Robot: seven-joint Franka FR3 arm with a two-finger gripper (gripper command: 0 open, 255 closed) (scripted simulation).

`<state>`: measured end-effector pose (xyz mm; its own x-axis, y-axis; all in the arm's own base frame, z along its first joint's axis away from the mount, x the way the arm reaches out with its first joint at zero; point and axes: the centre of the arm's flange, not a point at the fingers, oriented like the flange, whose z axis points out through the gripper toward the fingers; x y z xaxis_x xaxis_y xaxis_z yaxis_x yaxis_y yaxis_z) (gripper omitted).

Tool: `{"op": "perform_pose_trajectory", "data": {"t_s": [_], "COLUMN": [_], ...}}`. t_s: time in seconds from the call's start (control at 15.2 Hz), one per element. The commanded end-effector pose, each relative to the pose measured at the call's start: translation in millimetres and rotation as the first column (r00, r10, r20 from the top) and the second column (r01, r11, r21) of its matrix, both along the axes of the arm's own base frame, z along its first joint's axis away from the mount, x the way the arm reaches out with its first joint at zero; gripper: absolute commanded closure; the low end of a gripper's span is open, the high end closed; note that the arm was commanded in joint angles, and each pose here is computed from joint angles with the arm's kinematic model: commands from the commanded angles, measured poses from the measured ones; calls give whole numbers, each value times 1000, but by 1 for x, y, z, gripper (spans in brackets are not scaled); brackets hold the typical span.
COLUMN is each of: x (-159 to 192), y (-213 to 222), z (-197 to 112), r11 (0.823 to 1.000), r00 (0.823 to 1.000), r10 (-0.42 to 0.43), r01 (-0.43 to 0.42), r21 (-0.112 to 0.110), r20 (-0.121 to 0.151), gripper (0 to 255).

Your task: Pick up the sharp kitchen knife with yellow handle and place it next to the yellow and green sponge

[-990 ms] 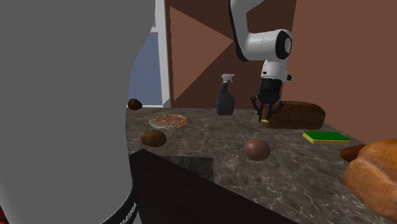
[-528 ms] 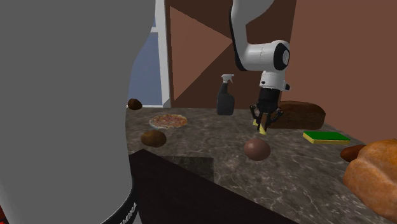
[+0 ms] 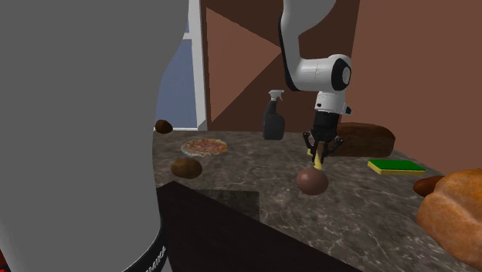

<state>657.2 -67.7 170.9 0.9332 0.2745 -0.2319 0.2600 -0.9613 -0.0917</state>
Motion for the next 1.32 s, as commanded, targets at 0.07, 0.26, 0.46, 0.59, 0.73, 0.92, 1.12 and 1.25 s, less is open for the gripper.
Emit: {"op": "perform_pose_trajectory", "data": {"t_s": [0.07,0.26,0.46,0.59,0.73,0.92,1.12,1.25], "x": [0,0,0,7,12,12,12,12], "y": [0,0,0,-1,-1,-1,-1,-1], "z": [0,0,0,26,48,48,48,48], "r11": [1000,1000,1000,1000,1000,1000,1000,1000], "r00": [1000,1000,1000,1000,1000,1000,1000,1000], "r10": [0,0,0,0,0,0,0,0], "r01": [0,0,0,0,0,0,0,0], "r21": [0,0,0,0,0,0,0,0], "r20": [0,0,0,0,0,0,0,0], "gripper": [255,0,0,0,0,0,0,0]}}
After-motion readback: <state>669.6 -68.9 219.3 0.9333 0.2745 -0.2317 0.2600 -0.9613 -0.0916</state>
